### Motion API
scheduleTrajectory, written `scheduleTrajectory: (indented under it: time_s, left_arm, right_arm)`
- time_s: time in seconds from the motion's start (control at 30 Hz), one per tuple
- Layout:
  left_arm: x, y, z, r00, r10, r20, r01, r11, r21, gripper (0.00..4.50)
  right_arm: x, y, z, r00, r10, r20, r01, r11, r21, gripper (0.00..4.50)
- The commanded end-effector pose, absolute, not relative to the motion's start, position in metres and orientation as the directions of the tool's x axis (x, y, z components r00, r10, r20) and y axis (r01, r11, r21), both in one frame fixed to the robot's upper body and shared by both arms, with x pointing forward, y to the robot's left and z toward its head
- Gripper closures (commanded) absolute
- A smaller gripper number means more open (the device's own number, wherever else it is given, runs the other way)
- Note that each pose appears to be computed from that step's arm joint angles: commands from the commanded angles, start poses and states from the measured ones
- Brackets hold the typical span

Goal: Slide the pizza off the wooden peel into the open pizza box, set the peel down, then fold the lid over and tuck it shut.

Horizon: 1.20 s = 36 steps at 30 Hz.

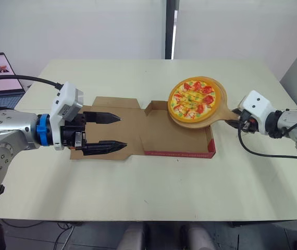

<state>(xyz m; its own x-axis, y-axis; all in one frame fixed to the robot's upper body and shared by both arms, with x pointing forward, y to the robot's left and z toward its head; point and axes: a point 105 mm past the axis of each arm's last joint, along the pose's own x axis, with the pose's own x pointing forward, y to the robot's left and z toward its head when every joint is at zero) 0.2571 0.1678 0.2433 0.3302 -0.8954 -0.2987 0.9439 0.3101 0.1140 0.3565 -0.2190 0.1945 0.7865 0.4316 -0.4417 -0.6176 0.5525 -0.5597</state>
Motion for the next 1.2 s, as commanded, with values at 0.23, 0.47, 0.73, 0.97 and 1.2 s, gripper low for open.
scheduleTrajectory:
  time_s: [0.23, 0.47, 0.73, 0.97, 1.2]
  left_arm:
    - [0.253, 0.164, 0.25, 0.318, -0.9, -0.298, 0.946, 0.28, 0.162, 0.0]
    - [0.254, 0.164, 0.249, 0.315, -0.9, -0.3, 0.947, 0.278, 0.16, 0.0]
    - [0.254, 0.163, 0.248, 0.313, -0.901, -0.302, 0.948, 0.276, 0.161, 0.0]
    - [0.254, 0.163, 0.247, 0.313, -0.9, -0.304, 0.948, 0.275, 0.162, 0.0]
    - [0.254, 0.165, 0.246, 0.319, -0.897, -0.307, 0.945, 0.279, 0.167, 0.0]
  right_arm:
    - [0.352, -0.207, 0.234, 0.797, 0.499, -0.341, -0.583, 0.487, -0.65, 2.86]
    - [0.349, -0.201, 0.234, 0.778, 0.522, -0.349, -0.597, 0.442, -0.669, 2.86]
    - [0.354, -0.198, 0.239, 0.797, 0.511, -0.32, -0.553, 0.407, -0.727, 2.86]
    - [0.356, -0.198, 0.241, 0.804, 0.504, -0.314, -0.536, 0.388, -0.75, 2.86]
    - [0.371, -0.233, 0.262, 0.899, 0.367, -0.239, -0.384, 0.401, -0.831, 2.86]
